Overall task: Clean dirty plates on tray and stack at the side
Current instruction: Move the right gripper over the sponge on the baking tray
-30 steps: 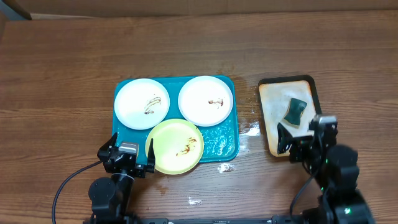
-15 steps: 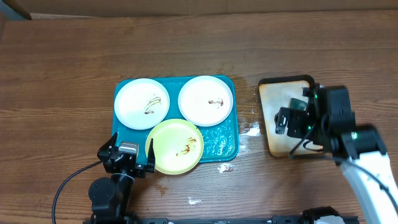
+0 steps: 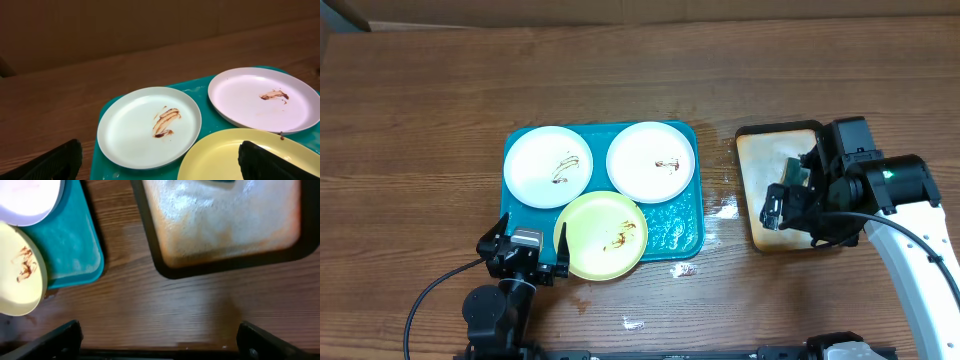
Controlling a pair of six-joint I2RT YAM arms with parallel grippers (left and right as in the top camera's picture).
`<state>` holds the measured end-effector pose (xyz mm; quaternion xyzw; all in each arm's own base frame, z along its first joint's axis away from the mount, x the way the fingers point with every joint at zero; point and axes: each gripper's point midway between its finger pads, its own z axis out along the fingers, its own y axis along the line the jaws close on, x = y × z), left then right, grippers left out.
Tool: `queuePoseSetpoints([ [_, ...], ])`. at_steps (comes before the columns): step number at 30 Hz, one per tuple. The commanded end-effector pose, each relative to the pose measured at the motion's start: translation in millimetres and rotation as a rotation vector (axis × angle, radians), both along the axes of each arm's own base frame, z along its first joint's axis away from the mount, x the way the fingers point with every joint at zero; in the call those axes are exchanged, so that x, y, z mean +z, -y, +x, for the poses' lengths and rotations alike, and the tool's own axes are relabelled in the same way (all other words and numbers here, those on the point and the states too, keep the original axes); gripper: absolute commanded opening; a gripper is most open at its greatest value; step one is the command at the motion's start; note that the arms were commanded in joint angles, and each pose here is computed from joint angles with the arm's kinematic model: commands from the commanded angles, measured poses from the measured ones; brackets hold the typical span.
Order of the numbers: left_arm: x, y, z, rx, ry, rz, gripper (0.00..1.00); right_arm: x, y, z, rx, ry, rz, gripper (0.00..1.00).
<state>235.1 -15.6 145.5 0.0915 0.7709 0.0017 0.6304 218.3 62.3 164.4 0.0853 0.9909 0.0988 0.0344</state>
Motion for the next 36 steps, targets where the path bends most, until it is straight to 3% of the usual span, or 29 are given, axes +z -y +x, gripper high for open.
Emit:
queuePoseSetpoints([
  [1, 0, -2, 0, 0.014, 0.003, -0.013, 1.0, 10, -7, 3, 0.002, 0.02, 0.042, 1.0],
  [16, 4, 4, 0, -0.02, 0.02, -0.027, 1.0, 9, -6, -7, 0.076, -0.006, 0.031, 1.0],
  [21, 7, 44, -10, -0.245, 0.005, -0.133, 1.0, 9, -6, -5, 0.077, 0.002, 0.032, 1.0],
  [26, 5, 52, -13, -0.266, -0.062, -0.255, 1.0, 10, -7, -2, 0.077, 0.016, 0.034, 1.0],
  [36, 64, 50, 9, -0.24, -0.267, -0.276, 1.0, 11, -8, 5, 0.078, 0.043, 0.037, 1.0],
])
